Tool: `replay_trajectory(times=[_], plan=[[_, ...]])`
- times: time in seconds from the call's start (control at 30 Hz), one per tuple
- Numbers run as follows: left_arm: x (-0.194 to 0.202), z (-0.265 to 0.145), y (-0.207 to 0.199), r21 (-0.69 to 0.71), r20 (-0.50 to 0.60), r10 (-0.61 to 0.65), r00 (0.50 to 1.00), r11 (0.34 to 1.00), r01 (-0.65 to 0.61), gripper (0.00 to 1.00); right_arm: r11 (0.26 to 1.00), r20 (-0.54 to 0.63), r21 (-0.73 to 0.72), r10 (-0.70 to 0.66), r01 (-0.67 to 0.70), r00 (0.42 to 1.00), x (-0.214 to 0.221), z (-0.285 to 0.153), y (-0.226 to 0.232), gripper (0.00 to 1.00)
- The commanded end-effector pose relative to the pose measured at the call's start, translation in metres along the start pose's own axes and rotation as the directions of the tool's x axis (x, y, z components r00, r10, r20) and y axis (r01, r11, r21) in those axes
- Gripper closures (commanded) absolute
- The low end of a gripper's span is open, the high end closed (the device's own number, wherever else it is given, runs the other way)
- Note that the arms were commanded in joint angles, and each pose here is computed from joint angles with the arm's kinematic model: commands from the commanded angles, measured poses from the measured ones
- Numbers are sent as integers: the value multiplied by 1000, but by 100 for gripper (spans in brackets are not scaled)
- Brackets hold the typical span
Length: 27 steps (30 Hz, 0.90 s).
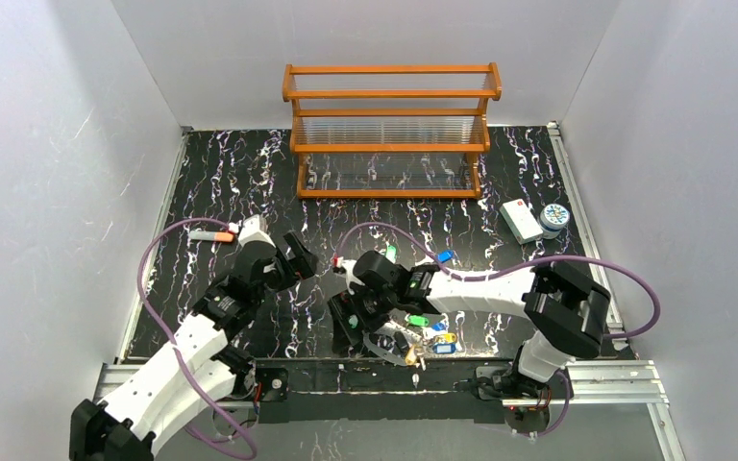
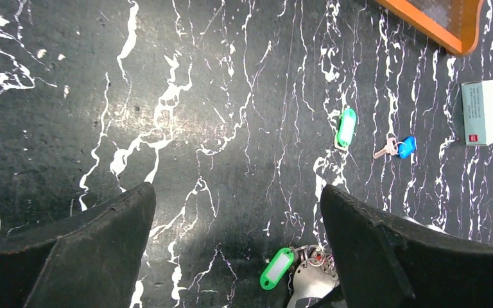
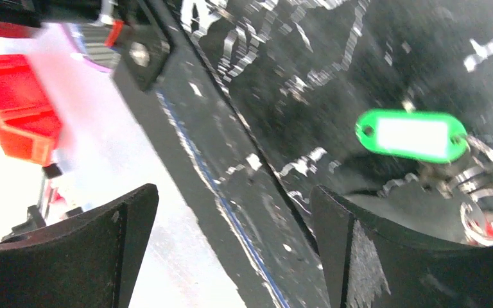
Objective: Put the keys on the keyring
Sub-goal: Move the keyring to the center of the board.
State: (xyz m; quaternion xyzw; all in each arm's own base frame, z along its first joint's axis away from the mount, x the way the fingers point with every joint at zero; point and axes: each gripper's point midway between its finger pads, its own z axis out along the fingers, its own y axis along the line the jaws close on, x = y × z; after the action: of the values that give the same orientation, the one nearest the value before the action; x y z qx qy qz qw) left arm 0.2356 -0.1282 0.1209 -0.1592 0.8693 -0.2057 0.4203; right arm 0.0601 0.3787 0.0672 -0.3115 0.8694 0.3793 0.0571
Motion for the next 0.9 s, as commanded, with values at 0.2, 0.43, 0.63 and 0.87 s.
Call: replay_trajectory(times=[0.2, 0.43, 0.63, 0.87], plan=[[26, 3, 4, 35, -71, -13, 997, 999, 16, 4, 998, 89, -69, 5, 1, 996, -30, -42, 9, 5], [68, 16, -38, 271, -245, -67, 967, 953, 134, 30, 979, 42, 57, 193, -195, 980, 20, -73, -50, 9], [101, 7, -51, 321, -333, 4, 943, 941, 109, 37, 943, -3, 137, 307, -304, 952, 58, -95, -62, 13], [145, -11, -45, 321, -428, 117, 896, 947, 30, 43, 896, -40, 214, 406, -389, 913, 97, -112, -70, 14]])
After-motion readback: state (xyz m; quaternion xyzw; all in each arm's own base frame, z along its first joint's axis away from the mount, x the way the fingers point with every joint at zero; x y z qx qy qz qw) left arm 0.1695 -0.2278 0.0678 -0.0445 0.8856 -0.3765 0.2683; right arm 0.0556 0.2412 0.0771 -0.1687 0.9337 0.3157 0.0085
